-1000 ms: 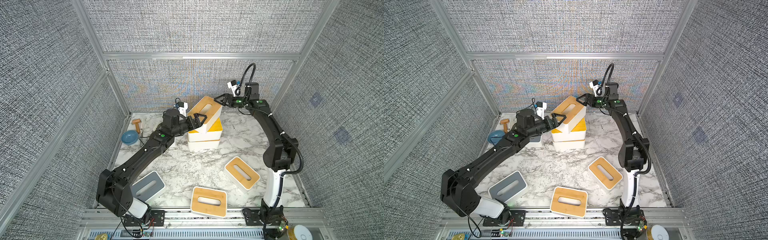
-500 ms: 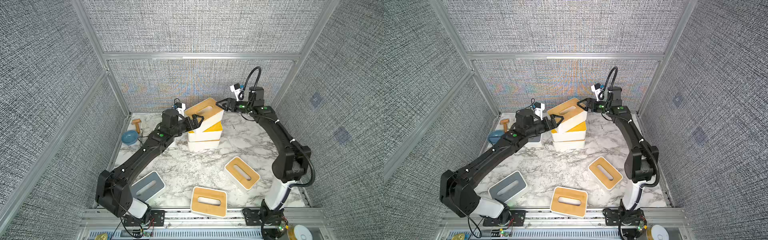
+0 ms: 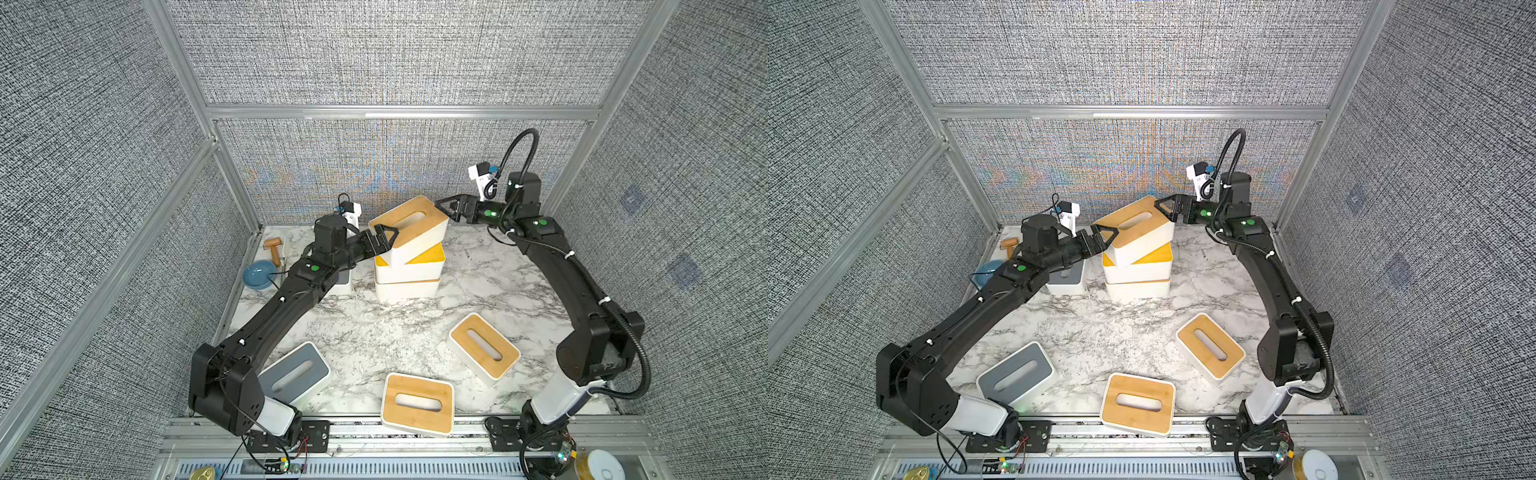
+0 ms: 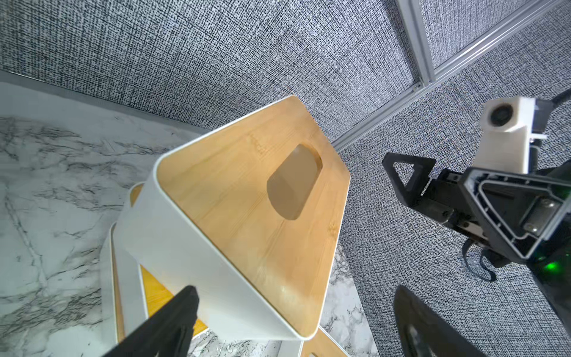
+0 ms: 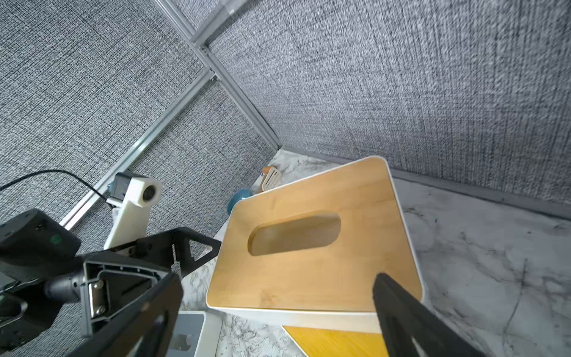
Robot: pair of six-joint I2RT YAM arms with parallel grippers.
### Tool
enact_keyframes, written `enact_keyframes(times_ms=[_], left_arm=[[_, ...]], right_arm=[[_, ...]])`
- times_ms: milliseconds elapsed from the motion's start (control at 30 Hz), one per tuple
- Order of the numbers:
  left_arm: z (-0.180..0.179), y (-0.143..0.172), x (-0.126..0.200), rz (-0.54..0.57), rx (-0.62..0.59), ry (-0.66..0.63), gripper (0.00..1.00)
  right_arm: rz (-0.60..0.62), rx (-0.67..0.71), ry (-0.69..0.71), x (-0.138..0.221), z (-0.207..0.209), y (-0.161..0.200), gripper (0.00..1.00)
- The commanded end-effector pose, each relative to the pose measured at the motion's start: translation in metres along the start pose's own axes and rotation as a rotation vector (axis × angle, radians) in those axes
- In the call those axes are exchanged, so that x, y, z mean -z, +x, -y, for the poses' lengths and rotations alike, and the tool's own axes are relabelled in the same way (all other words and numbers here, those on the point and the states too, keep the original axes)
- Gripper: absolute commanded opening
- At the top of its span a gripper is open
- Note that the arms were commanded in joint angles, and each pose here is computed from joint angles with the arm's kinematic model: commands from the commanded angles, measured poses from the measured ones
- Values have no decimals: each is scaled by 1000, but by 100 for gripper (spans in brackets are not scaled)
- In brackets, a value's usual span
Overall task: Stack the tissue boxes
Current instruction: Place the tissue box at the tissue box.
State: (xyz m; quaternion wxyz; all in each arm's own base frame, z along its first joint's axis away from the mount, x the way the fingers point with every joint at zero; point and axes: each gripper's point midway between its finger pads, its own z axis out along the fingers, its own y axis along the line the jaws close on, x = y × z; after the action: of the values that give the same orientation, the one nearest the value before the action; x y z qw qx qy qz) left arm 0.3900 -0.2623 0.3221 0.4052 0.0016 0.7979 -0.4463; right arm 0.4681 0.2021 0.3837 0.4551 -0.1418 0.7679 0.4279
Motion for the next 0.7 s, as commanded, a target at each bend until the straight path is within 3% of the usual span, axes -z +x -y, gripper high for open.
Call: enact_keyframes(times_ms=[0,233,667], left_arm=[[6,-4,4,-4,-23,30,100],[8,-7,0,-21,-6,76,99],[3,-9,-14,-59,-30,91,99]], right_arm=[[-11,-49,102,-3,28,3,99],[-65,-116,94,-29,51,10,99],[-122,-142,-19,-37,35,28,99]])
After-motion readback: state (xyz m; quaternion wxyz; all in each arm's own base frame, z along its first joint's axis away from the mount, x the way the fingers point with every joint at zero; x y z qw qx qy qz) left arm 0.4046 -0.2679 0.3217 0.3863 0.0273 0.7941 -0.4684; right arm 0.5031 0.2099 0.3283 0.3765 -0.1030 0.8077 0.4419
